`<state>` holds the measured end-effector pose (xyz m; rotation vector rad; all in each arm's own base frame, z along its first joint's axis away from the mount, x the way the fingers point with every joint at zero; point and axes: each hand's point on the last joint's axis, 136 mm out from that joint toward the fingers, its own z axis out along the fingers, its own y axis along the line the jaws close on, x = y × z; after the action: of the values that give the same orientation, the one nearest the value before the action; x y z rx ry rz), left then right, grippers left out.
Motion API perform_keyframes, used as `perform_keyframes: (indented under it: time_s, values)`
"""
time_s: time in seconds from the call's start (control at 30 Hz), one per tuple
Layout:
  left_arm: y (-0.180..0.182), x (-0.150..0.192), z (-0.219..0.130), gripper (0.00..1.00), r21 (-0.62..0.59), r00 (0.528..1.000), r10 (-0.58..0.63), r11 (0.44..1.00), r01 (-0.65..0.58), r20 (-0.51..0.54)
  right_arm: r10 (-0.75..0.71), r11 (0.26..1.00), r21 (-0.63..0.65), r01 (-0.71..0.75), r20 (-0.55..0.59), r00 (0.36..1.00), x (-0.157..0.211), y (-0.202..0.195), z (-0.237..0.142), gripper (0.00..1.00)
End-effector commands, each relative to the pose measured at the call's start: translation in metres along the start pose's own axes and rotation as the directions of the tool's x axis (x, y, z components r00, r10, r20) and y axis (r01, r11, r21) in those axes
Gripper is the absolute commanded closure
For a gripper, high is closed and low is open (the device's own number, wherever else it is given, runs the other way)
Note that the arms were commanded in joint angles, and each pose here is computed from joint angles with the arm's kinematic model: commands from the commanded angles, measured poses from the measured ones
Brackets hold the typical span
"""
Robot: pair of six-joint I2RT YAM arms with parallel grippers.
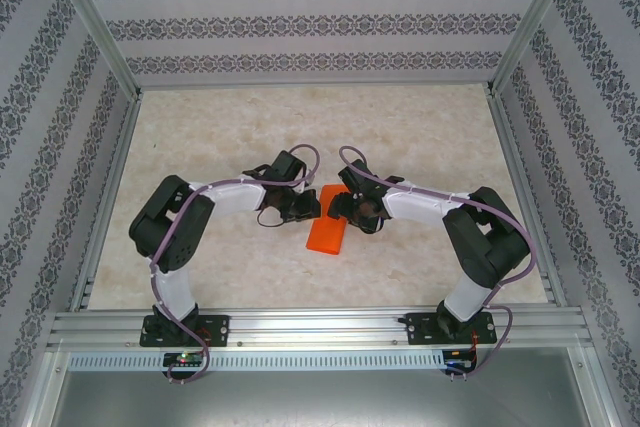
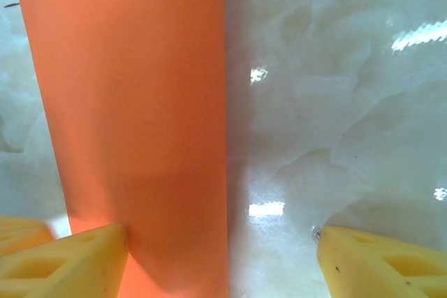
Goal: Fold a paper plane with a square sheet of paper (pick it up from the middle)
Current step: Hold the square sheet of paper at the center of the table.
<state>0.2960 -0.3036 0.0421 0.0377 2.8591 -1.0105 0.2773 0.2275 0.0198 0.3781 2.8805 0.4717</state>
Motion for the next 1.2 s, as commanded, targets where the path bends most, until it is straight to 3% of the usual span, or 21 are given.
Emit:
perform_keyframes:
  time_s: [0.0, 0.27, 1.17]
  values:
    - [-0.019, -0.018, -0.034, 0.87, -0.035, 0.99, 0.077, 0.997, -0.073, 0.114, 0.011, 0.999, 0.039, -0.01, -0.033, 0.999, 0.007, -0.012, 0.017, 0.27]
    - [-0.009, -0.021, -0.054, 0.86, -0.096, 0.979, 0.065, 0.994, -0.047, 0.192, -0.024, 0.997, 0.07, 0.027, -0.047, 0.999, 0.009, -0.018, 0.016, 0.27]
    - [-0.016, -0.017, -0.039, 0.87, -0.034, 0.99, 0.037, 0.999, -0.033, 0.134, -0.01, 0.991, 0.134, 0.02, -0.074, 0.997, 0.014, -0.032, 0.027, 0.27]
